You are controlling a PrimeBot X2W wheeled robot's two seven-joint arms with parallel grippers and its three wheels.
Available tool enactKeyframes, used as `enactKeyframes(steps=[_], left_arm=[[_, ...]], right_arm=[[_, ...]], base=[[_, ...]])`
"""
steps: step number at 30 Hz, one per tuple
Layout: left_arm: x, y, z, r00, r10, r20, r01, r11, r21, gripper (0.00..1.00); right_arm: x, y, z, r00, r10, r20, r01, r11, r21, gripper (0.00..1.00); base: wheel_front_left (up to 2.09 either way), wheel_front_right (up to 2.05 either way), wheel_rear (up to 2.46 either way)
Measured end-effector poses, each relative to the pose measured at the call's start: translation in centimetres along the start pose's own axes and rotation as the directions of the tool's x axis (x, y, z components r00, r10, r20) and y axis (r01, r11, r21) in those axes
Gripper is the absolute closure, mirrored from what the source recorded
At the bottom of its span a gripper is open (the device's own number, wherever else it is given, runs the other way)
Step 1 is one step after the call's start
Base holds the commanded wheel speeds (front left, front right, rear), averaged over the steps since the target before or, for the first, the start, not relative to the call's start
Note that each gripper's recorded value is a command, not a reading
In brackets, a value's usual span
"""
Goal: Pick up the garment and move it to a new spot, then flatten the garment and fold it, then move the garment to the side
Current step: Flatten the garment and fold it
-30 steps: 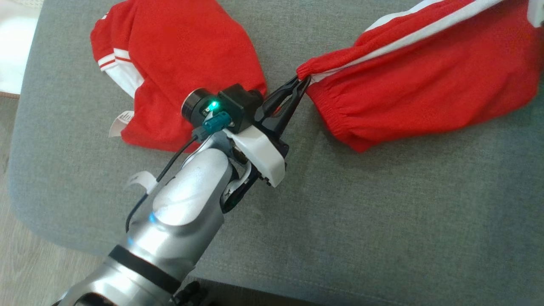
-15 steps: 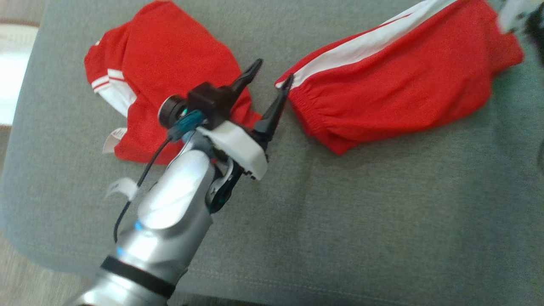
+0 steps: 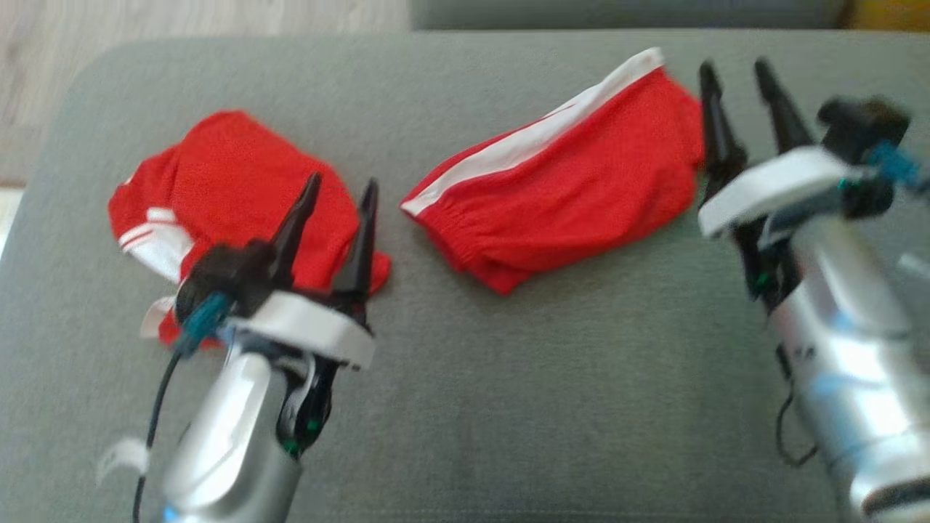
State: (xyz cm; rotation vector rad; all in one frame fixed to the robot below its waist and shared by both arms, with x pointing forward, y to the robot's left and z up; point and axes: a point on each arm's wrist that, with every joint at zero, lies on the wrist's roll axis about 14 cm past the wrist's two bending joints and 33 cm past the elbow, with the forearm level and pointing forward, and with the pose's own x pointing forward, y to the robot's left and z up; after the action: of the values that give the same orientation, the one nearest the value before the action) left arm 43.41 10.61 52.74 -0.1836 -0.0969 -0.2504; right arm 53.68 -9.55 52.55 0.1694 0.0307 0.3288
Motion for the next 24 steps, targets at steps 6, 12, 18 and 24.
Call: enactKeyframes(steps=[6,12,18,24], left_arm=[[-2.4,-1.3,0.1,1.0,-0.001,0.015,0.001,1.0,-0.032,0.0],[-4.3,-3.0,-0.1,1.0,-0.028,0.015,0.029,0.999,-0.039,0.0],[-6.5,-3.9,-1.4,0.999,-0.048,-0.025,0.047,0.998,-0.047,0.0],[-6.9,-3.6,-1.5,0.999,-0.045,-0.027,0.044,0.998,-0.044,0.0]], right_arm=[[-6.1,-0.7,0.0,0.995,-0.081,0.065,0.079,0.996,0.031,0.0],[-12.3,-1.7,-1.5,0.981,-0.174,0.081,0.171,0.984,0.049,0.0],[-16.1,-1.4,-3.6,0.976,-0.212,0.05,0.205,0.971,0.121,0.0],[-16.2,-0.9,-3.6,0.978,-0.2,0.056,0.193,0.974,0.12,0.0]], base=[[0.0,0.0,0.0],[0.0,0.0,0.0],[0.0,0.0,0.0],[0.0,0.0,0.0]])
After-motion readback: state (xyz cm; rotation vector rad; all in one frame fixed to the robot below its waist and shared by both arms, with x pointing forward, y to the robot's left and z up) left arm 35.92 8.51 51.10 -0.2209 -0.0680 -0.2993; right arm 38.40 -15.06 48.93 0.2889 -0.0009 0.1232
